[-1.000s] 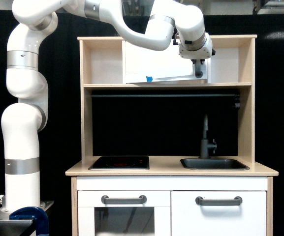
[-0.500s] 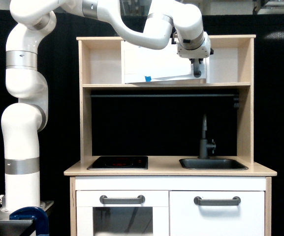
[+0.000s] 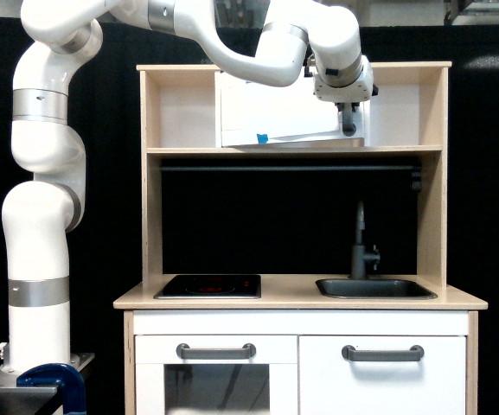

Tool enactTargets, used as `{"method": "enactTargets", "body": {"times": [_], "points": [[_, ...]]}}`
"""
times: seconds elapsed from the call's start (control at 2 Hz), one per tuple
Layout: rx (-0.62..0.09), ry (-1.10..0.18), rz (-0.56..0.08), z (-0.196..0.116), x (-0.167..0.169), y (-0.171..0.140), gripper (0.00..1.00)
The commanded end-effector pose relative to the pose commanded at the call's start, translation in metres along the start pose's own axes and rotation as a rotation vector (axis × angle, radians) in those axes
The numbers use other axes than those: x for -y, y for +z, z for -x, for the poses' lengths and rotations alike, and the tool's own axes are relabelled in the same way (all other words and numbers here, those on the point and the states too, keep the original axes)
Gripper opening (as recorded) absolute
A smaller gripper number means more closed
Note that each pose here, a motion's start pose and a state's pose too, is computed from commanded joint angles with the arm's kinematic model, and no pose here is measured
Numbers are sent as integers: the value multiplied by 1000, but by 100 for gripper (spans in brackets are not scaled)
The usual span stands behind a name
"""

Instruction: Open the oven door

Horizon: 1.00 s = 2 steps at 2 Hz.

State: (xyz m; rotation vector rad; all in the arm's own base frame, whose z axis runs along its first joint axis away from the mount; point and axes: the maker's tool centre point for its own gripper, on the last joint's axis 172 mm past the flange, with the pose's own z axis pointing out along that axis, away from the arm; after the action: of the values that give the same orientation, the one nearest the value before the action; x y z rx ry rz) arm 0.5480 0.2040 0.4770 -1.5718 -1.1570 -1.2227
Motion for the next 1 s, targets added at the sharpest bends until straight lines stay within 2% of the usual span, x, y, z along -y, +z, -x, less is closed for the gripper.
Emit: {"method": "enactTargets", "body": {"times": [1.0], "points": [[0, 0, 0, 4, 8, -14, 0]]}}
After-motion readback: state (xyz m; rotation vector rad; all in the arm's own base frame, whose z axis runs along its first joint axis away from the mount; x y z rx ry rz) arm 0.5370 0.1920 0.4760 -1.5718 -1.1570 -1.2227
